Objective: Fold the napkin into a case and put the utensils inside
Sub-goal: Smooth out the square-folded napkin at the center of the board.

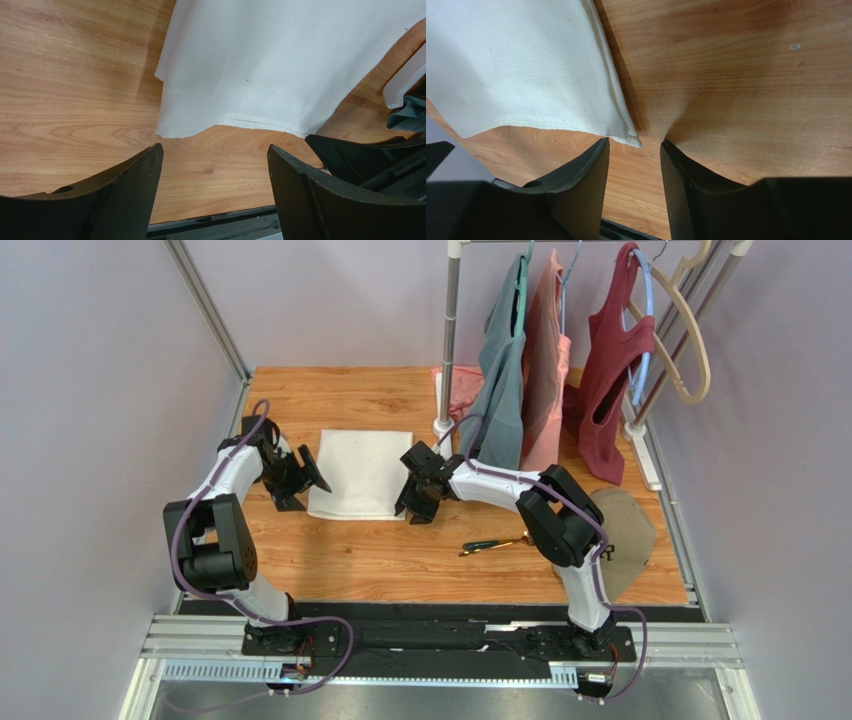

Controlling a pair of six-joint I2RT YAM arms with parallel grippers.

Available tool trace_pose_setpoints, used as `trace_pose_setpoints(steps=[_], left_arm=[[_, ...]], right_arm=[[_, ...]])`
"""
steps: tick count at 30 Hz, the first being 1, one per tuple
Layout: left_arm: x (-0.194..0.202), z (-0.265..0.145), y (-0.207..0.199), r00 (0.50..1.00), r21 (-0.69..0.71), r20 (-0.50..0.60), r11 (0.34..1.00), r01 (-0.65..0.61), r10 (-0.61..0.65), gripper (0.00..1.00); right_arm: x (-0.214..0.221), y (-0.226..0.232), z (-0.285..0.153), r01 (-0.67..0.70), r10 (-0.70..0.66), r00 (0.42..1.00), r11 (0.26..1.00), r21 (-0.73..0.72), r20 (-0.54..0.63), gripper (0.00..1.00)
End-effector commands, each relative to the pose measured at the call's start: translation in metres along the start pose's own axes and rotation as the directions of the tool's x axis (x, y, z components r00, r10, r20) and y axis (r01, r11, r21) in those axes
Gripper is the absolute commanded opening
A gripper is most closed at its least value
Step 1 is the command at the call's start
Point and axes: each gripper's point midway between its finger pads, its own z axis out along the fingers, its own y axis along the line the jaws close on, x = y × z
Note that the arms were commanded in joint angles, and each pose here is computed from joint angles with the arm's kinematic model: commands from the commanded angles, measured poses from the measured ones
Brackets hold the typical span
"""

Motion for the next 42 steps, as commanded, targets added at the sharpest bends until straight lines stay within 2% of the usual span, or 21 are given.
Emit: trace_pose_setpoints(steps=[1,6,19,28,30,35,38,42], left_arm=[[-0.01,0.003,0.004,0.999,-0.004,0.016,0.999,-0.051,0.052,0.84],[-0.01,0.002,0.014,0.999,-0.026,0.024,0.999,-0.045,0.046,0.82],[-0.007,-0.001,0.023,0.997,-0.054,0.063,0.998,-0.037,0.04,0.82],[-0.005,-0.011,0.022,0.994,-0.061,0.104,0.998,0.019,-0.013,0.87],[-0.004,-0.012,0.021,0.994,-0.055,0.108,0.998,0.021,-0.015,0.89],[0.002,-0.005,0.023,0.997,-0.052,0.075,0.998,0.018,-0.014,0.95],[0.008,0.001,0.02,0.999,-0.017,0.04,1.0,0.018,-0.018,0.92],[0.013,0.006,0.011,0.999,0.048,0.023,0.999,0.027,-0.028,0.89]], right_arm=[[-0.009,0.009,0.0,-0.1,0.1,0.993,0.995,-0.001,0.057,0.47],[-0.014,0.001,0.007,-0.147,0.145,0.984,0.989,0.009,0.102,0.47],[-0.008,-0.015,0.021,-0.297,0.29,0.952,0.952,0.07,0.098,0.45],[-0.004,-0.031,0.029,-0.346,0.331,0.936,0.929,0.132,0.119,0.34],[-0.004,-0.031,0.03,-0.339,0.324,0.939,0.931,0.136,0.119,0.28],[-0.005,-0.033,0.032,-0.323,0.307,0.944,0.937,0.135,0.124,0.01],[-0.003,-0.029,0.03,-0.285,0.273,0.956,0.952,0.113,0.108,0.0],[-0.011,-0.026,0.016,-0.147,0.137,0.982,0.986,0.075,0.128,0.0]])
